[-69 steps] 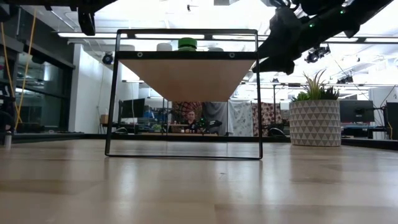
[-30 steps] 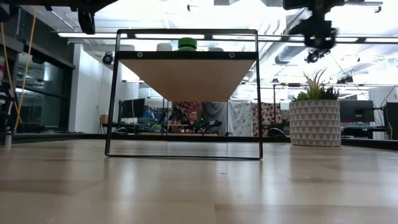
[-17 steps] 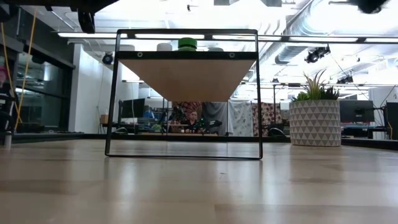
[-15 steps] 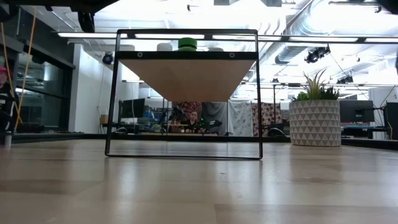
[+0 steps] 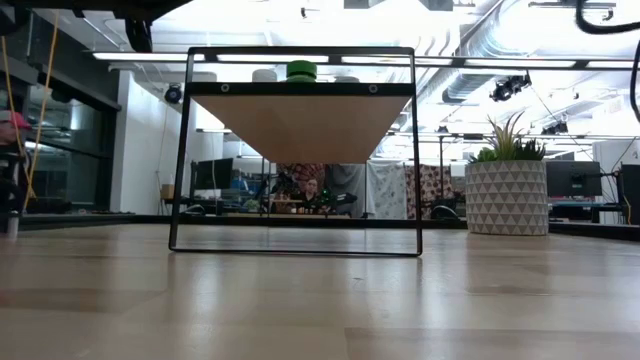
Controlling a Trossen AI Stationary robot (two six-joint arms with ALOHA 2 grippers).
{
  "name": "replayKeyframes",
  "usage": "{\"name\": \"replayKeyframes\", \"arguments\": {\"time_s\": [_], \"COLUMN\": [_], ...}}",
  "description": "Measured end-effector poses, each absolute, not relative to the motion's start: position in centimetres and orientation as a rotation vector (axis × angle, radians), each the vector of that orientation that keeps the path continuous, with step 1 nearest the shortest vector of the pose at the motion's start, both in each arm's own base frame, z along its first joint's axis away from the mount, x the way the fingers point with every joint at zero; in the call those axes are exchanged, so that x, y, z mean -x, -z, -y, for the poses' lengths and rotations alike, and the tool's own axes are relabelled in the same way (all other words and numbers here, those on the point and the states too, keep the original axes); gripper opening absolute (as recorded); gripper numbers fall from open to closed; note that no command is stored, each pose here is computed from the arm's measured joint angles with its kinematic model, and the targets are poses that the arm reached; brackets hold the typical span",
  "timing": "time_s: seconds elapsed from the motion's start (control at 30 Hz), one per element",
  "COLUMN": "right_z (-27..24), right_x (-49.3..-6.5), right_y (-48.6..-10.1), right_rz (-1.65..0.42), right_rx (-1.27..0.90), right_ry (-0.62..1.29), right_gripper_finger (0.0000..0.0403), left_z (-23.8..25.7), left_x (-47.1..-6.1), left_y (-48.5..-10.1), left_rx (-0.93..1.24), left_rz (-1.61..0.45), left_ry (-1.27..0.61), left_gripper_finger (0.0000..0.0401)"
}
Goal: Pick and place medicine bottles onto shelf by color
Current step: Put the blue medicine bottle on the shelf
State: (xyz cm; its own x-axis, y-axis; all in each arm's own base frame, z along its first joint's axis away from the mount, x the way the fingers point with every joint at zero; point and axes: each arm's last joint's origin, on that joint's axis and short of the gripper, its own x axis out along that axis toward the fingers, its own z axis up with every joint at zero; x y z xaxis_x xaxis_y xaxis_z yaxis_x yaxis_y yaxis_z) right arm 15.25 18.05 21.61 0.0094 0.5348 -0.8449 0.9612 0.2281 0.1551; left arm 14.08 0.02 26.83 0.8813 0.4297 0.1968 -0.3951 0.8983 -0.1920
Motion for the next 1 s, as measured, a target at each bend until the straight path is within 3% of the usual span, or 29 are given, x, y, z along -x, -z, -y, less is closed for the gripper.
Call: {"name": "replayKeyframes", "arguments": {"time_s": [0.13,1.0], "right_z": [-18.34,-18.11], "right_x": [-14.72,-14.20], "right_y": [-21.63,-21.42], "right_rz": [-1.726,-1.733], "right_rx": [-1.396,-1.373], "right_ry": [0.616,0.704], "right_gripper_finger": [0.0255,0.0255], "left_z": [-0.06,-0.14], "left_x": [-14.06,-14.02], "left_y": [-26.83,-26.82], "left_rx": [0.150,0.153], "left_rz": [0.239,0.239], "left_ry": [-0.444,-0.476], "left_gripper_finger": [0.0001,0.0001]}}
